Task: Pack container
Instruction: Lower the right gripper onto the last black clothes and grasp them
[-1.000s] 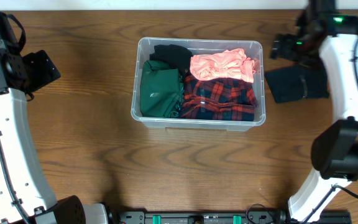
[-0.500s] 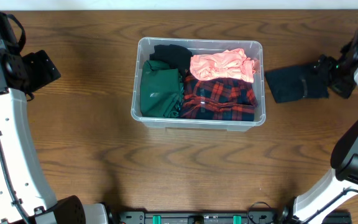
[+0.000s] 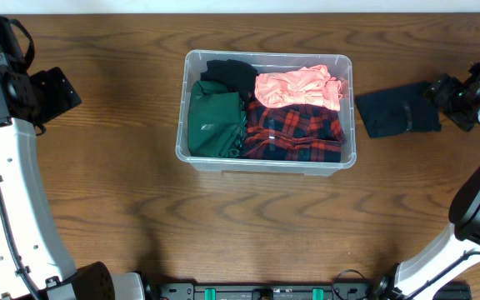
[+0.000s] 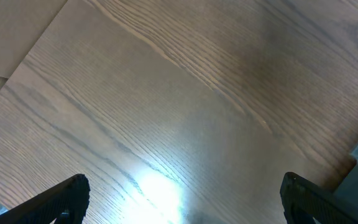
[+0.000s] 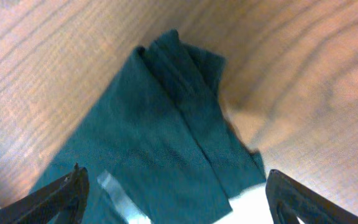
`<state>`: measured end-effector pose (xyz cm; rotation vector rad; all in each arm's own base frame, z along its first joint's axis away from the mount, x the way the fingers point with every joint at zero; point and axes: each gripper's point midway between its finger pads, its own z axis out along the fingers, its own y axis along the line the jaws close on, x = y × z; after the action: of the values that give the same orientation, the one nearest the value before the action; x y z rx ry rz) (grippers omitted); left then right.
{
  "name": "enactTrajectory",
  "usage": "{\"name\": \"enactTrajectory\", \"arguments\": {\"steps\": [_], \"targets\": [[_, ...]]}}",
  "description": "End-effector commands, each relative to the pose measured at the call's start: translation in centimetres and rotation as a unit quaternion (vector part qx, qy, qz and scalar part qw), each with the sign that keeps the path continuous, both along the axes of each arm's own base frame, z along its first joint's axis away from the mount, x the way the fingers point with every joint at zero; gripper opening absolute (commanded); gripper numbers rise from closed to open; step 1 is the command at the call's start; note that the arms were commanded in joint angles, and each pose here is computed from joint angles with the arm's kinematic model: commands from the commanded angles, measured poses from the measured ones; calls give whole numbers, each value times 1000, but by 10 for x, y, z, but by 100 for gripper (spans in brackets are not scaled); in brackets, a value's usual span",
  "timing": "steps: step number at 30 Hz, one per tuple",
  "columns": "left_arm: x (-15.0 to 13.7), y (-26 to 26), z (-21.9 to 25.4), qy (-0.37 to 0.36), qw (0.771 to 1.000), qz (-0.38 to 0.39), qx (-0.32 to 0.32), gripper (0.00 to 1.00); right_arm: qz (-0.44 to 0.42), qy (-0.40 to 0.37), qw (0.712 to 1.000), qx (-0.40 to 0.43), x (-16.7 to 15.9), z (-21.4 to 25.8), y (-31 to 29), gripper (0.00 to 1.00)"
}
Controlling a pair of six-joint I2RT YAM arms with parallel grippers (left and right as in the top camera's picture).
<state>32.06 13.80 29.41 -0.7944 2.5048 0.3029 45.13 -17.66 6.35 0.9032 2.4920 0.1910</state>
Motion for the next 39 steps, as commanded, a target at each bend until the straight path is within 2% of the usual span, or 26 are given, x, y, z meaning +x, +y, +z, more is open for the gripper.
{"name": "enactTrajectory", "arguments": {"steps": [1, 6, 10, 15, 17, 20, 29, 39], "targets": [[-2, 1, 2, -5, 1000, 10, 0, 98, 13, 14, 1000, 23, 1, -28, 6, 87], [-2, 1, 2, -5, 1000, 10, 0, 98, 14, 25, 999, 32, 2, -52, 6, 83], [-2, 1, 2, -5, 1000, 10, 0, 98, 20, 22, 999, 42, 5, -57, 10, 72], [-2, 1, 2, -5, 1000, 10, 0, 98, 34, 16, 998, 49, 10, -56, 22, 37], [-2, 1, 2, -5, 1000, 10, 0, 98, 40, 17, 998, 50, 12, -56, 28, 26], [-2, 1, 2, -5, 1000, 10, 0, 98, 50, 20, 997, 50, 13, -57, 38, 2], [-2, 1, 2, -5, 1000, 10, 0, 98, 76, 14, 996, 47, 15, -42, 48, 1], [-2, 1, 2, -5, 1000, 10, 0, 98, 89, -69, 994, 12, 10, 75, 56, 1]]}}
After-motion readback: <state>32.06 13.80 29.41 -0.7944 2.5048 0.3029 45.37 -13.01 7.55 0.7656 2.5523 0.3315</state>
